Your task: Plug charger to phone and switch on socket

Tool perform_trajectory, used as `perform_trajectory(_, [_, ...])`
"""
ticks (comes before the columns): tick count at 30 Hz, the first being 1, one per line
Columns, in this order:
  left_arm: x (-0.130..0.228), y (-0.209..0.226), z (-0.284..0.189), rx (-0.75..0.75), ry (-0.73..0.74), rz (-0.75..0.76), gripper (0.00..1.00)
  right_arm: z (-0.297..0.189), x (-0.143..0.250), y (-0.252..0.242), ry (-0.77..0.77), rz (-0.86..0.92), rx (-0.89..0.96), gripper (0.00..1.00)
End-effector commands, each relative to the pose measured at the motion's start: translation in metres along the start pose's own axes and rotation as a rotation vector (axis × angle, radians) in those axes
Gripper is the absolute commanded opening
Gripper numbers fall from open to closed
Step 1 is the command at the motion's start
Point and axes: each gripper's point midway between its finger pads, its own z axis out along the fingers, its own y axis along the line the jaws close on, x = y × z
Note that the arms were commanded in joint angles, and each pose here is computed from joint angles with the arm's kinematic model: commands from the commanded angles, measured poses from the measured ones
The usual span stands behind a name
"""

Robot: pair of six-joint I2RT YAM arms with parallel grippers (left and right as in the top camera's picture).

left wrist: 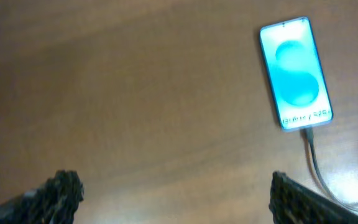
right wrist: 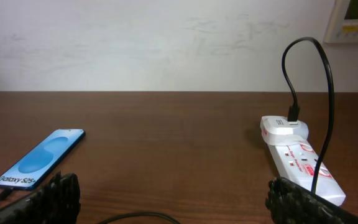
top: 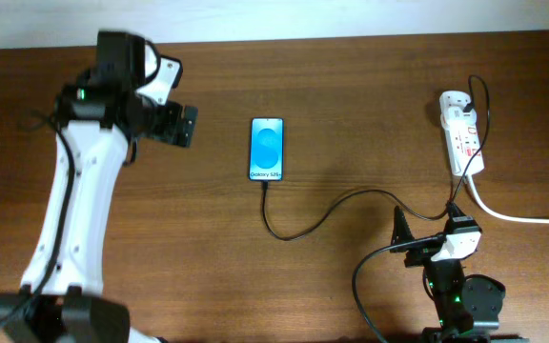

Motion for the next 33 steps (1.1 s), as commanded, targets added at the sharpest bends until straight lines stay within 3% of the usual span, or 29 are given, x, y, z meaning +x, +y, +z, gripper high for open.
perform_trajectory(1, [0.039, -0.004, -0.003, -0.051, -0.078, 0.029, 0.99, 0.0, 0.002, -0.001, 0.002, -0.004, 0.001, 0.99])
perform_trajectory(3, [0.066, -0.007, 0.006, -0.077, -0.115, 0.026, 0.99, 0.0, 0.002, -0.001, 0.002, -0.004, 0.001, 0.98])
perform_trajectory(5, [0.117, -0.019, 0.028, -0.088, -0.158, 0.026, 0.99, 0.0, 0.002, -0.001, 0.002, -0.004, 0.001, 0.98])
perform_trajectory(7, [0.145, -0.027, 0.044, -0.108, -0.269, 0.026, 0.99, 0.0, 0.002, -0.001, 0.002, -0.004, 0.001, 0.98])
perform_trajectory(11, [0.173, -0.036, 0.044, -0.144, -0.465, 0.029, 0.99, 0.0, 0.002, -0.001, 0.002, -0.004, 0.001, 0.98])
perform_trajectory(22, [0.177, -0.038, -0.002, -0.238, -0.839, 0.031, 0.99, 0.0, 0.002, -0.001, 0.002, -0.004, 0.001, 0.98])
perform_trajectory(31, [0.163, -0.043, -0.044, -0.252, -1.049, 0.055, 0.99, 0.0, 0.002, -0.001, 0.002, -0.004, 0.001, 0.98])
perform_trajectory(33, [0.167, -0.043, -0.037, -0.25, -1.036, 0.054, 0.99, 0.0, 0.002, -0.001, 0.002, -0.004, 0.001, 0.98])
